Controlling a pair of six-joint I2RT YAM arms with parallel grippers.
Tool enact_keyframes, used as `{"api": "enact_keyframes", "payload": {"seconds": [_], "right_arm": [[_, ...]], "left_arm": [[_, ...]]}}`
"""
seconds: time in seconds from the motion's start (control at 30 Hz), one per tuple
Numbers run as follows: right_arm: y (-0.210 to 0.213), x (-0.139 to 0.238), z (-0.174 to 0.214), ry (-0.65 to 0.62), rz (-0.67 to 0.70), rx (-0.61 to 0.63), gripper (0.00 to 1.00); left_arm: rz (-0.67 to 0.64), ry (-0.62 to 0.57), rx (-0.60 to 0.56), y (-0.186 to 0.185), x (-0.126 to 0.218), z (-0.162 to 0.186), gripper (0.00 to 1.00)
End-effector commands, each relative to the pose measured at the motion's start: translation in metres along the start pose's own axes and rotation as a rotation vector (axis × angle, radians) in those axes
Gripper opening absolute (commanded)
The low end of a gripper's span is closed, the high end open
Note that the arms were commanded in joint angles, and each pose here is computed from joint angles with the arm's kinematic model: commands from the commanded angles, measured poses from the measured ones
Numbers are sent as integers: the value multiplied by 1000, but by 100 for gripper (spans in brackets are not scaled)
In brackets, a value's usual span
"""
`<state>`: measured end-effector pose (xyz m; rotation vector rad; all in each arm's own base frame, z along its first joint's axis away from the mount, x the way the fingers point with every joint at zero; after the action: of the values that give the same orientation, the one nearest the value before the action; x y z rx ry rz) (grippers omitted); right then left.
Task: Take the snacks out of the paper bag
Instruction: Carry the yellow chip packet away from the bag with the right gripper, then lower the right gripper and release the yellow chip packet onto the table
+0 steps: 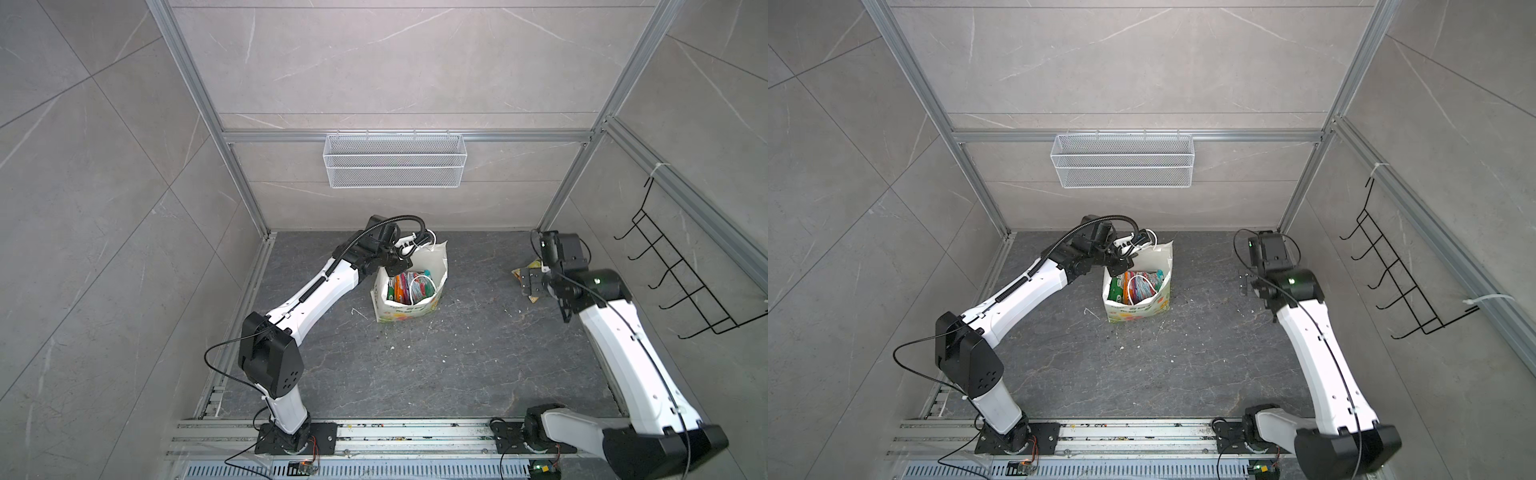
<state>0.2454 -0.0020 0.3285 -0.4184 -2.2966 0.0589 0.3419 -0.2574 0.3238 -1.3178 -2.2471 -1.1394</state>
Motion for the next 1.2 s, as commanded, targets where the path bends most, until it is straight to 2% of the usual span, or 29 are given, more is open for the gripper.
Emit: {"api": "enact_keyframes", "payload": {"seconds": [0.0, 0.07, 0.17, 0.3, 0.4, 0.6, 0.97, 1.17], "right_arm": [[17, -63, -6, -72, -260, -263, 95], [9, -101, 2, 30, -270, -363, 90], [-8, -143, 9, 116, -325, -492, 84], [-17, -183, 13, 200, -294, -512, 77], [-21, -196, 11, 212, -238, -512, 75], [-28, -211, 10, 212, -140, -530, 78], [-23, -239, 17, 267, -149, -527, 72], [-17, -250, 17, 281, -212, -522, 67]], "left_arm": [[-25, -126, -26, 10, 12, -22, 0], [-24, -130, -20, 9, 13, -21, 0], [-34, -139, -16, 9, 16, -22, 0], [-40, -151, -11, 9, 14, -22, 0], [-35, -148, -1, 8, 12, -21, 0], [-35, -151, 9, 7, 14, -20, 0], [-39, -144, 18, 2, 14, -14, 0], [-16, -145, 36, -1, 8, -12, 0]]}}
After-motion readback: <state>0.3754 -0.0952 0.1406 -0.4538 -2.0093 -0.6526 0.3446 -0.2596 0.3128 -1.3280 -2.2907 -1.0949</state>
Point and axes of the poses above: each gripper's point midway between its finger pads, its own x axis back along the fingers, its own y axis along the line the jaws close on, z = x × y, the point moved 10 cm from there along x, back along the fingers, and after that the axes turned 6 degrees about -x, right-handed, at the moved point
